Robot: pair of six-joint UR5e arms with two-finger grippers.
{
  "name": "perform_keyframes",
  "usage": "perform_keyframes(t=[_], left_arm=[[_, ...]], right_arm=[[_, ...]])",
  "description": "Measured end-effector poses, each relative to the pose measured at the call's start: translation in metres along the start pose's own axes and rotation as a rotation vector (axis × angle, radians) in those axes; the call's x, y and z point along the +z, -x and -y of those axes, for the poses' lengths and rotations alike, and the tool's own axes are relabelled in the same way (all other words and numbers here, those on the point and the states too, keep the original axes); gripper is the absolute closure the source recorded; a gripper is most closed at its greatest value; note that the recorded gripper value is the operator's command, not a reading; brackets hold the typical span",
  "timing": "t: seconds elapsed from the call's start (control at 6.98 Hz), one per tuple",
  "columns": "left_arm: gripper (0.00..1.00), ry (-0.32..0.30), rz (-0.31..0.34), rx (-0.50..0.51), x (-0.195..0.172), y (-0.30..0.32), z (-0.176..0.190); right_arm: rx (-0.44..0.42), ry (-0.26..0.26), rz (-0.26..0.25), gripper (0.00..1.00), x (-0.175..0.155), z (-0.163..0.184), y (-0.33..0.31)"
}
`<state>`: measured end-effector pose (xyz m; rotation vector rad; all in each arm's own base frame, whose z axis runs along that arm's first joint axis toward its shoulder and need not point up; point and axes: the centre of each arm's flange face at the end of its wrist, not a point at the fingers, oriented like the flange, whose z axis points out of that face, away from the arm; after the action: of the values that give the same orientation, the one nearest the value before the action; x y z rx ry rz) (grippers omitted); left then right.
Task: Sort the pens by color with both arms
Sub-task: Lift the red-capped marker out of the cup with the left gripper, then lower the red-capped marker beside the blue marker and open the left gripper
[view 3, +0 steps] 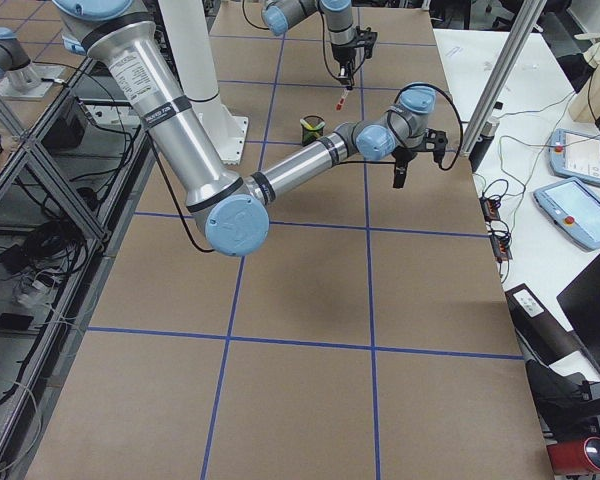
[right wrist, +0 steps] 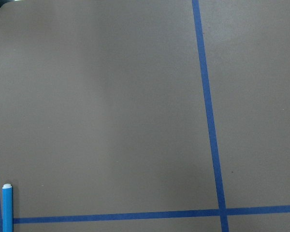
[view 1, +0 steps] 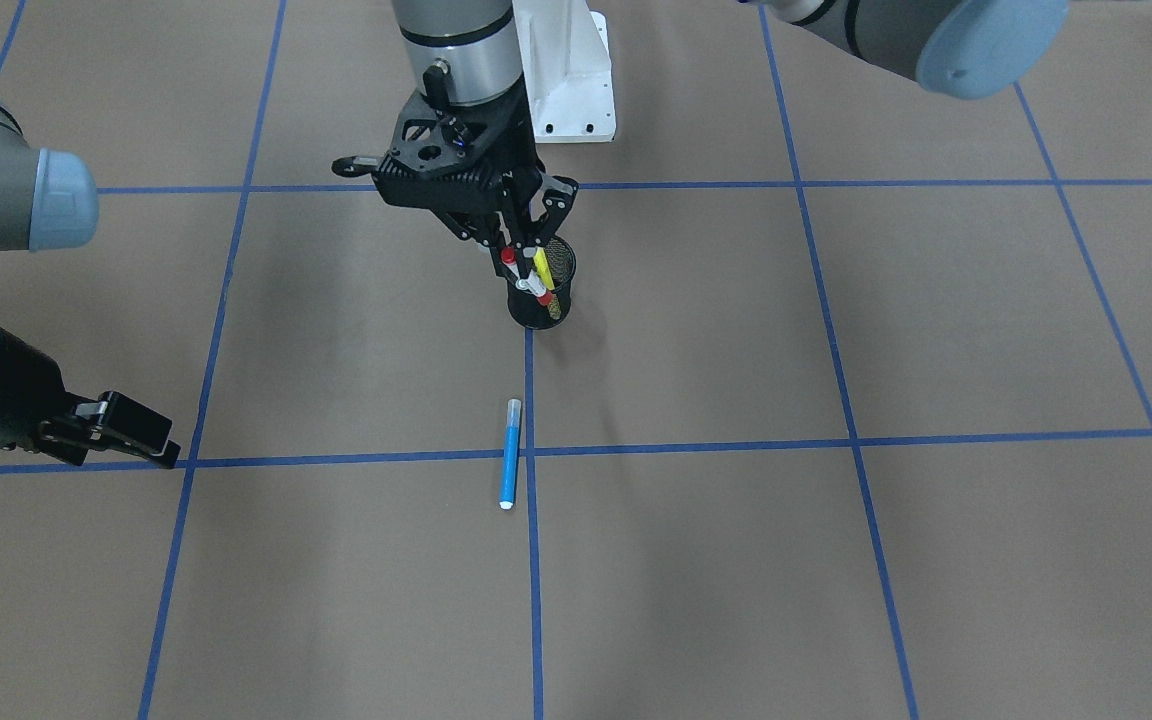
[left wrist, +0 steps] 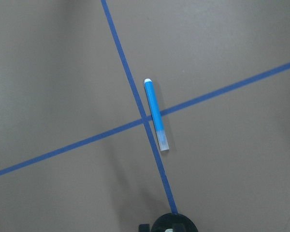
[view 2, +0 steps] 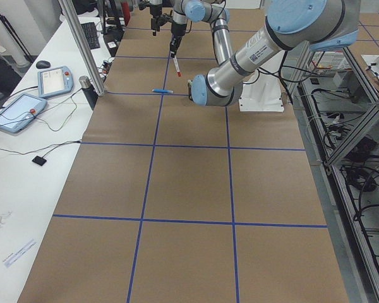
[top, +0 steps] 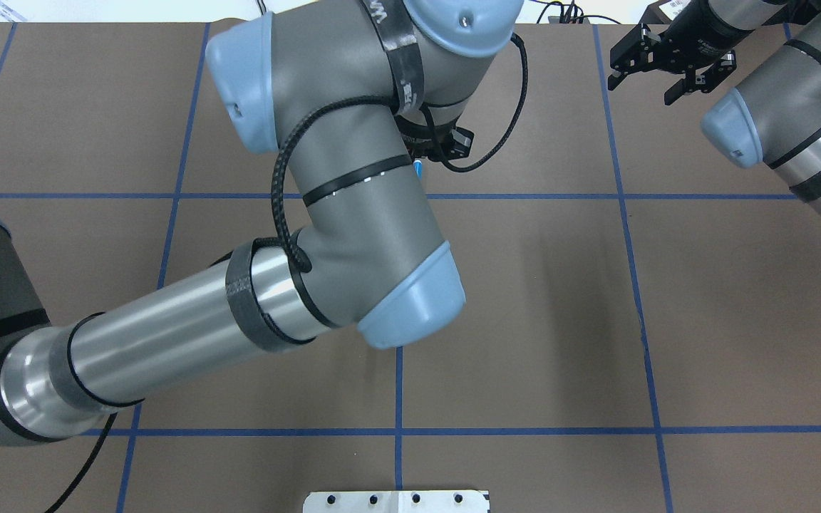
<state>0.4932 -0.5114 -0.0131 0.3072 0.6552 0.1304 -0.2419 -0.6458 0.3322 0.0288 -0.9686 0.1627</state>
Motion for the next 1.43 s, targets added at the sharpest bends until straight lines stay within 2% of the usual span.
perform_keyframes(t=[0.29, 0.57, 1.0, 1.43], left_arm=[[0.81, 0.033, -0.032, -0.073, 0.063, 0.031, 0.061], [0.81, 0.107, -0.068, -0.130, 0.104, 0.064, 0.093], [0.80, 0.235, -0.092, -0.175, 0.136, 0.069, 0.100], [0.80, 0.305, -0.099, -0.188, 0.151, 0.044, 0.089]], right_arm=[[-0.002, -0.005, -0.002, 0.01, 0.000, -0.002, 0.000], [-0.007, -0.014, -0.007, 0.01, 0.000, -0.004, 0.002], [-0.012, -0.015, -0.009, 0.01, 0.002, -0.007, 0.003], [-0.015, -0.017, -0.012, 0.01, 0.003, -0.008, 0.004]])
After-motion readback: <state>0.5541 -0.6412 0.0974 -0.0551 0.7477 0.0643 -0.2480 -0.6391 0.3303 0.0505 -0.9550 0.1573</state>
